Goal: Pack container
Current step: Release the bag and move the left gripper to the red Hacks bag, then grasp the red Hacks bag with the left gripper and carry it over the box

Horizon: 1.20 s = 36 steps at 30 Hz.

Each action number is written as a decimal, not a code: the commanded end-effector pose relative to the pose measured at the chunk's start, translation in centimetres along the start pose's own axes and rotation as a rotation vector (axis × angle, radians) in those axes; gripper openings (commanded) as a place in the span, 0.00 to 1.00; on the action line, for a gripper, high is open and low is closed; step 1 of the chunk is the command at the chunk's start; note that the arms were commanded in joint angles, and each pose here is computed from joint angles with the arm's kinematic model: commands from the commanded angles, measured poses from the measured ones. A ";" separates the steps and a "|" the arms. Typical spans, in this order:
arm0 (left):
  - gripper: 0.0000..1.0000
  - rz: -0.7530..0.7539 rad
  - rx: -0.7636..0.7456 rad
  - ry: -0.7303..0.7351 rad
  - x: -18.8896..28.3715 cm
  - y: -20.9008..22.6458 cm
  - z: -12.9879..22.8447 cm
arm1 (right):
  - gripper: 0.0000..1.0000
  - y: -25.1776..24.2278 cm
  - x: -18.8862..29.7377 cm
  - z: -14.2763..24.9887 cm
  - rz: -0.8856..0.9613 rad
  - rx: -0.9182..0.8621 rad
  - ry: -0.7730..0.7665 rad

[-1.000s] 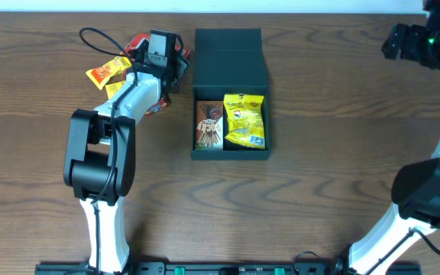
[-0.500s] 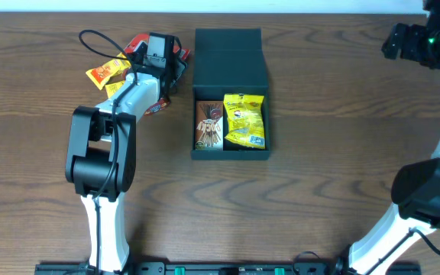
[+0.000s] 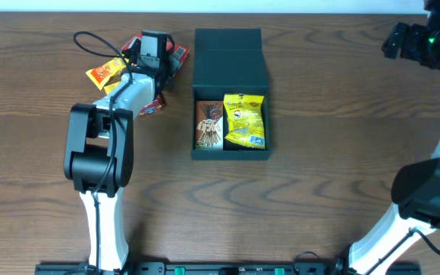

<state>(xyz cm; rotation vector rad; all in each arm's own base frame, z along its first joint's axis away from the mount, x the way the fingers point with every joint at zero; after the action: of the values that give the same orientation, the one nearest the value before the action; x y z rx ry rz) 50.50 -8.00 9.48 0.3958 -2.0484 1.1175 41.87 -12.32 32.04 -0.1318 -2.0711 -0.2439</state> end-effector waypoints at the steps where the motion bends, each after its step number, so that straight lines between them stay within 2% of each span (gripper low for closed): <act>1: 0.06 -0.011 0.002 0.022 -0.8 0.9 -0.3 | 0.99 0.1 1.3 -0.2 -0.003 -0.017 -0.032; 4: 0.06 0.008 0.006 0.047 -0.7 0.8 -0.5 | 0.99 0.1 1.3 -0.2 -0.003 -0.017 -0.031; 10: 0.06 0.084 -0.128 0.064 1.3 -2.0 -2.1 | 0.99 0.1 1.3 -0.2 -0.003 -0.017 -0.031; 16: 0.06 0.058 -0.402 -0.036 7.6 -7.2 -4.9 | 0.99 0.1 1.3 -0.2 -0.003 -0.016 -0.033; 19: 0.06 0.113 -0.491 -0.028 10.7 -9.8 -4.8 | 0.99 0.1 1.3 -0.2 -0.003 -0.016 -0.033; 28: 0.06 0.473 -0.644 0.211 17.7 -15.0 0.7 | 0.99 0.1 1.3 -0.2 -0.002 -0.016 -0.032; 33: 0.06 0.506 -0.681 0.278 20.7 -15.9 3.8 | 0.99 0.1 1.3 -0.2 -0.002 -0.013 -0.032; 36: 0.06 0.477 -0.608 0.344 21.4 -16.0 5.6 | 0.99 0.1 1.3 -0.2 -0.002 -0.013 -0.033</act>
<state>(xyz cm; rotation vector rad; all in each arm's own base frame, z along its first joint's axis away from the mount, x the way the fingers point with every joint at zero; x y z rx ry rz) 43.95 -19.35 30.65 -0.5389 -2.0959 0.6295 41.87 -12.32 32.04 -0.1328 -2.0709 -0.2455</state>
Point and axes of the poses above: each gripper's point midway between its finger pads, its own x axis back along the fingers, its own y axis along the line the jaws close on, z = x × y, the point moved 9 cm from there along x, back along the fingers, and after that the axes turned 1 degree about x, right-handed, at the moved point
